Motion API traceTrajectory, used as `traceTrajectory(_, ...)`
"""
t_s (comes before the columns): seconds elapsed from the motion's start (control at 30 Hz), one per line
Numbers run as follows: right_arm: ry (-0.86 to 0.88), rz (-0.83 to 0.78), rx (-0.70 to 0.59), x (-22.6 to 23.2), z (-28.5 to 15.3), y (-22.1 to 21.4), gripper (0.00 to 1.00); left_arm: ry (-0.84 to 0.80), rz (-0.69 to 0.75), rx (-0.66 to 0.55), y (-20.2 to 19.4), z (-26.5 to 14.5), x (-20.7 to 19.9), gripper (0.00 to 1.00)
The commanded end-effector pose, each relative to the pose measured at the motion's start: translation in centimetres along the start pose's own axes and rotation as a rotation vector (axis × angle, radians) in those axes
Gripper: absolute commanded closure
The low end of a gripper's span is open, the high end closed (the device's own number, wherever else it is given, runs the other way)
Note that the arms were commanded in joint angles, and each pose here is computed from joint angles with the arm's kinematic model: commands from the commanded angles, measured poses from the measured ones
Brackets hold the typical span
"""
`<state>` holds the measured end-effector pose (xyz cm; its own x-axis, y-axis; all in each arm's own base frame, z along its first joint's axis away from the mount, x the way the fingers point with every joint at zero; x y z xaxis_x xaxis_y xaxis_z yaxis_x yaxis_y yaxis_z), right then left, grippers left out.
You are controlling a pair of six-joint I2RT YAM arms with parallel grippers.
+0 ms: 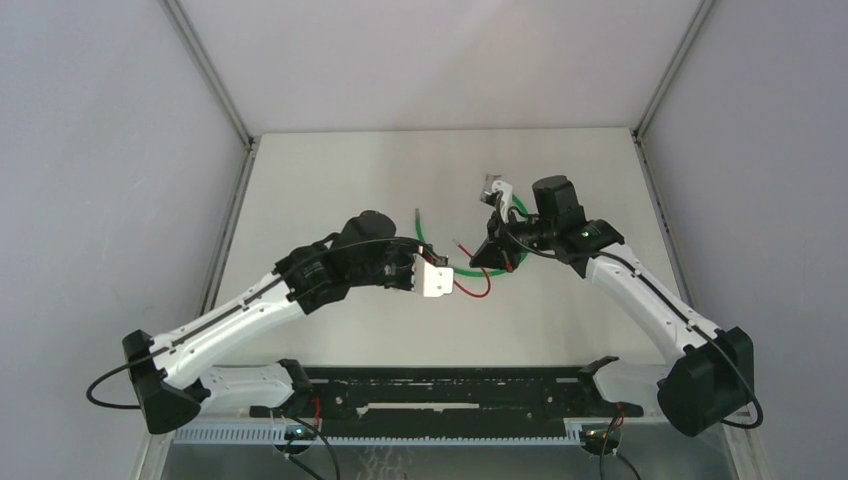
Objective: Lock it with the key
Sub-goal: Lock the lock.
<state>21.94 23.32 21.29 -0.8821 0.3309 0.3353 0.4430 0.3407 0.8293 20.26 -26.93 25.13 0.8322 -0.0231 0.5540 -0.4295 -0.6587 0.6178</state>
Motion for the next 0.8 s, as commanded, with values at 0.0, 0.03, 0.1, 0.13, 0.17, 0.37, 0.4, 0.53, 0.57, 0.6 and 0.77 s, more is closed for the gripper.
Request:
traceTrajectory(0.0,0.161,-0.069,-0.032,3.0,-0.1,1.2,1.0,0.053,0.065,-0.033,0.5,0.0,1.3,1.0)
traceTrajectory(0.03,0.173,-0.073,-0.037,3.2,-0.1,1.3,1.0,0.047,0.07,-0.029,0.5,0.1,1.2,1.0)
traceTrajectory(0.1,0.196,-0.076,-0.041,3.6,0.0,1.4,1.0,0.037,0.073,-0.022,0.3,0.3,1.1,1.0)
traceTrajectory(0.13,0.209,-0.076,-0.04,3.8,0.1,1.4,1.0,0.036,0.073,-0.017,0.2,0.4,1.1,1.0)
traceTrajectory(0.17,0.219,-0.075,-0.037,4.0,0.2,1.4,1.0,0.034,0.073,-0.013,0.1,0.5,1.1,1.0)
traceTrajectory(0.37,0.259,-0.048,-0.012,4.5,1.1,0.9,1.0,0.049,0.094,0.023,-0.2,0.8,1.7,1.0)
traceTrajectory(0.4,0.263,-0.041,-0.006,4.5,1.3,0.8,1.0,0.056,0.097,0.031,-0.3,0.8,1.8,1.0)
traceTrajectory(0.53,0.293,-0.016,0.028,4.8,2.2,0.6,1.0,0.062,0.119,0.056,-0.6,0.9,1.9,1.0)
traceTrajectory(0.57,0.301,-0.011,0.034,4.9,2.3,0.6,1.0,0.062,0.122,0.062,-0.7,0.9,1.9,1.0)
traceTrajectory(0.6,0.308,-0.008,0.039,5.0,2.5,0.6,1.0,0.062,0.127,0.067,-0.8,0.9,1.8,1.0)
traceTrajectory(0.77,0.317,0.009,0.061,5.0,3.1,0.8,1.0,0.051,0.154,0.086,-1.0,1.2,1.4,1.0)
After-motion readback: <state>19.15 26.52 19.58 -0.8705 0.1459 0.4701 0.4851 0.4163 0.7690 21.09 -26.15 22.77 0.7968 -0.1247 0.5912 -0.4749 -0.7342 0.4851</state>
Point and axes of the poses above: each gripper's point midway between its finger pads, its own z axis out along the fingers, its own x axis along the line the jaws close on, y = z × x, the point moved 1 cm from there along -z, back along the fingers, and after that the axes turned 1 degree about -z, right-handed, at the moved point
